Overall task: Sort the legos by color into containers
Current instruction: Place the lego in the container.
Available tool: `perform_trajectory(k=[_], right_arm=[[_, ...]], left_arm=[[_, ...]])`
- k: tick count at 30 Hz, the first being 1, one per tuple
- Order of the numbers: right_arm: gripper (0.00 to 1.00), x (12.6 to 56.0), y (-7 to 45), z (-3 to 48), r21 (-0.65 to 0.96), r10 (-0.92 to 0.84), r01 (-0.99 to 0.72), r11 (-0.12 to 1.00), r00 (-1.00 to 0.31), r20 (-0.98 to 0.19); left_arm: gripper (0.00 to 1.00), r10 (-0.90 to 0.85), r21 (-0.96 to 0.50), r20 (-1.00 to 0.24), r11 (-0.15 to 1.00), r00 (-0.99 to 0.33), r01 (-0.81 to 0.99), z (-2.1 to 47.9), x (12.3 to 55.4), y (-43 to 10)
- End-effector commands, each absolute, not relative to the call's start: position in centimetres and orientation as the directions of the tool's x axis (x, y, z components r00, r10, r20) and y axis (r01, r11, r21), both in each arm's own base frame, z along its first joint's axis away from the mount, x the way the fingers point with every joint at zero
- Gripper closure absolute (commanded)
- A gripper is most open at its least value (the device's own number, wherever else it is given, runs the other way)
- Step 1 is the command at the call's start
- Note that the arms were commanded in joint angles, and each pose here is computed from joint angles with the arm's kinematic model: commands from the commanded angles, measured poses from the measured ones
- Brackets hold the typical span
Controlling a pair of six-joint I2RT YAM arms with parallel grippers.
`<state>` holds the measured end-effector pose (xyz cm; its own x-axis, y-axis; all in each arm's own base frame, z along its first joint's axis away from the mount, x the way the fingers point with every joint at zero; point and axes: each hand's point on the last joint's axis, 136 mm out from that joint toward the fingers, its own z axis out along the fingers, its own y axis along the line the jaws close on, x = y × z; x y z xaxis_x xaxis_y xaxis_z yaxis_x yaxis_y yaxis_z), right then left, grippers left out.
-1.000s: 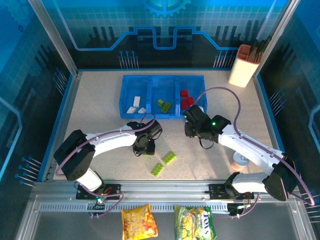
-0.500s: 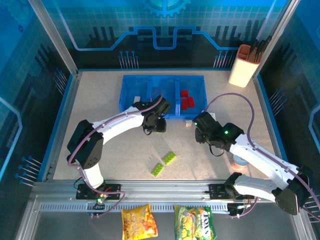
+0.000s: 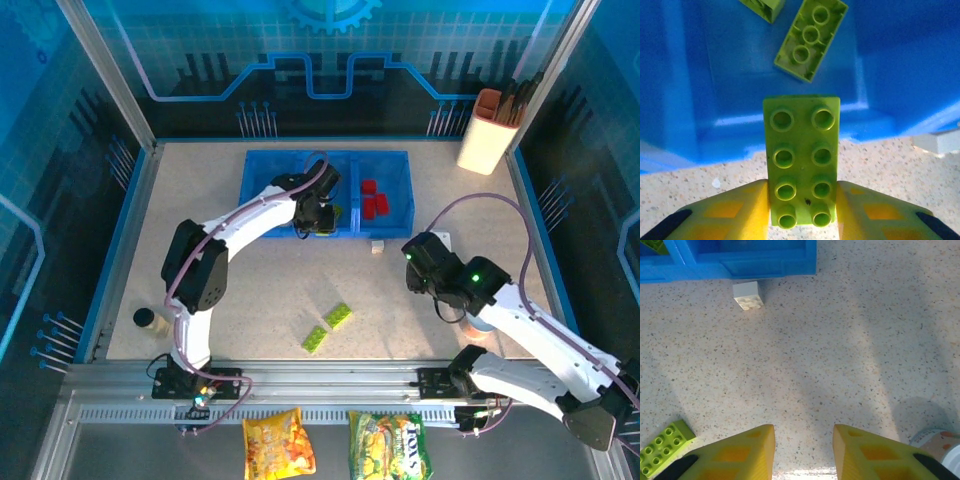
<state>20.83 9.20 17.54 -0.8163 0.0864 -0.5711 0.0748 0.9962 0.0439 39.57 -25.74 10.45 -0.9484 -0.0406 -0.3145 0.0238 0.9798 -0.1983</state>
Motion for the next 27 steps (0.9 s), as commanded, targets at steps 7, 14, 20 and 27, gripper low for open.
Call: perform_trajectory(k=[7, 14, 20, 27], right_arm=[[0.63, 19.3, 6.7, 17.3, 0.008, 0.119, 0.138, 0.990, -0.816, -0.566], [0.63, 18.4, 5.7, 17.6, 0.015, 0.131, 0.149, 0.989, -0.808, -0.574], [0.63, 17.8, 4.8, 18.0, 0.012, 0.137, 0.161, 0.987, -0.796, -0.590], [0.63, 17.9, 4.9, 18.1, 0.023, 0.144, 0.163, 0.986, -0.791, -0.595]], left_arm=[[0.62, -0.057, -0.088, -0.363, 0.996, -0.930, -0.026, 9.5, 43.7, -24.2], [0.62, -0.052, -0.010, -0.375, 0.999, -0.926, -0.052, 8.7, 45.1, -23.5], [0.61, -0.048, 0.042, -0.371, 0.997, -0.928, -0.069, 8.0, 45.2, -22.7], [0.60, -0.049, 0.049, -0.351, 0.996, -0.935, -0.071, 6.9, 45.2, -22.7]])
